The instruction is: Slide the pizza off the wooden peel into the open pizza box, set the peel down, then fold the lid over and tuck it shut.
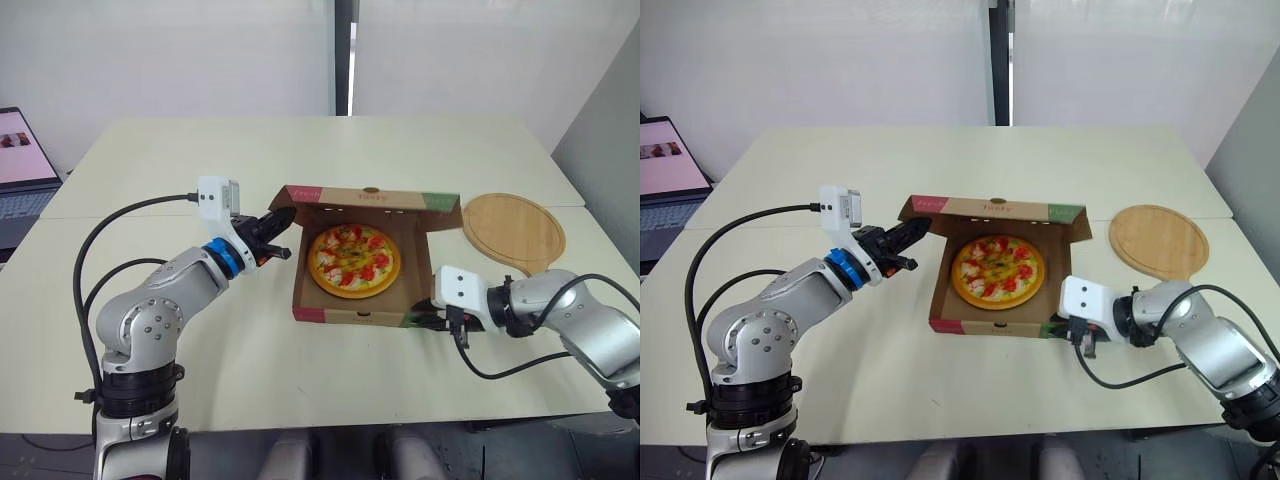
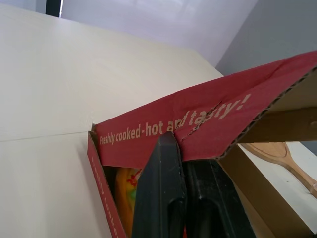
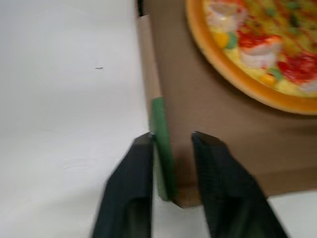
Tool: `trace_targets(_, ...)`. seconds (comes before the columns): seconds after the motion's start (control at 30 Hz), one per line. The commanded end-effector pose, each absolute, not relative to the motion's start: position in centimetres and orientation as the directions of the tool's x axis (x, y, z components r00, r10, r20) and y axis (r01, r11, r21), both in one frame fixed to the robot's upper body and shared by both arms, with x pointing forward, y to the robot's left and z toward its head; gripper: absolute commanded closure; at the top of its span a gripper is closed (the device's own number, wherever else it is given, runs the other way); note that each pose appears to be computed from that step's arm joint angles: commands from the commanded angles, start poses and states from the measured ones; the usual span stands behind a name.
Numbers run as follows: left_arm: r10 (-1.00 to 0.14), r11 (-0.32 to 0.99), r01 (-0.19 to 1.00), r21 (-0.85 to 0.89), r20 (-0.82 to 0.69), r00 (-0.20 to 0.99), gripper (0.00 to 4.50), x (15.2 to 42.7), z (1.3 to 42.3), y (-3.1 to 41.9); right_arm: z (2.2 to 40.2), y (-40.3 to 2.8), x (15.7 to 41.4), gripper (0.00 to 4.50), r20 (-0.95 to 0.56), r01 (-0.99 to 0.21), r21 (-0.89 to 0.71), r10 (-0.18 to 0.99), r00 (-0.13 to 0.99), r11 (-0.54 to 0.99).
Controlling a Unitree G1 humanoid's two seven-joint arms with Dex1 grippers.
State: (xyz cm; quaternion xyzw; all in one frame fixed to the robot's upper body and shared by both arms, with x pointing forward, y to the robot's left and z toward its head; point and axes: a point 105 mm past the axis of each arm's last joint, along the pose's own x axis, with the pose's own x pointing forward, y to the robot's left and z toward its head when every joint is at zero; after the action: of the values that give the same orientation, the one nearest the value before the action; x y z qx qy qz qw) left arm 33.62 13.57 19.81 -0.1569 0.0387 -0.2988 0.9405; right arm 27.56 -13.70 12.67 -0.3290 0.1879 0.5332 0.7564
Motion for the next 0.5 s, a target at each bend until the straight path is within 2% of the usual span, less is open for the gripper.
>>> trace_targets(0.03,-0.589,0.761,0.581,-0.288,0.068,0.805,4.50,33.3,20.9,13.0,14.9,-13.5,27.4,1.94,-0.573,-0.915,-0.323,0.719,0.394,0.243)
trace_targets(0.07,-0.588,0.762,0.579,-0.288,0.067,0.806,4.50,33.4,20.9,12.9,15.4,-13.6,27.3,1.60,-0.556,-0.910,-0.327,0.726,0.405,0.257)
trace_targets(0.27,-0.576,0.771,0.571,-0.282,0.074,0.814,4.50,33.8,21.1,13.0,18.2,-15.2,26.9,1.60,-0.487,-0.876,-0.314,0.730,0.480,0.366)
trace_targets(0.37,-0.575,0.771,0.573,-0.278,0.083,0.814,4.50,33.9,21.3,13.1,18.5,-17.6,28.6,2.25,-0.470,-0.794,-0.361,0.640,0.608,0.489)
trace_targets(0.5,-0.589,0.766,0.586,-0.264,0.075,0.804,4.50,33.9,21.2,13.0,19.5,-18.3,32.0,3.67,-0.385,-0.669,-0.458,0.547,0.743,0.586)
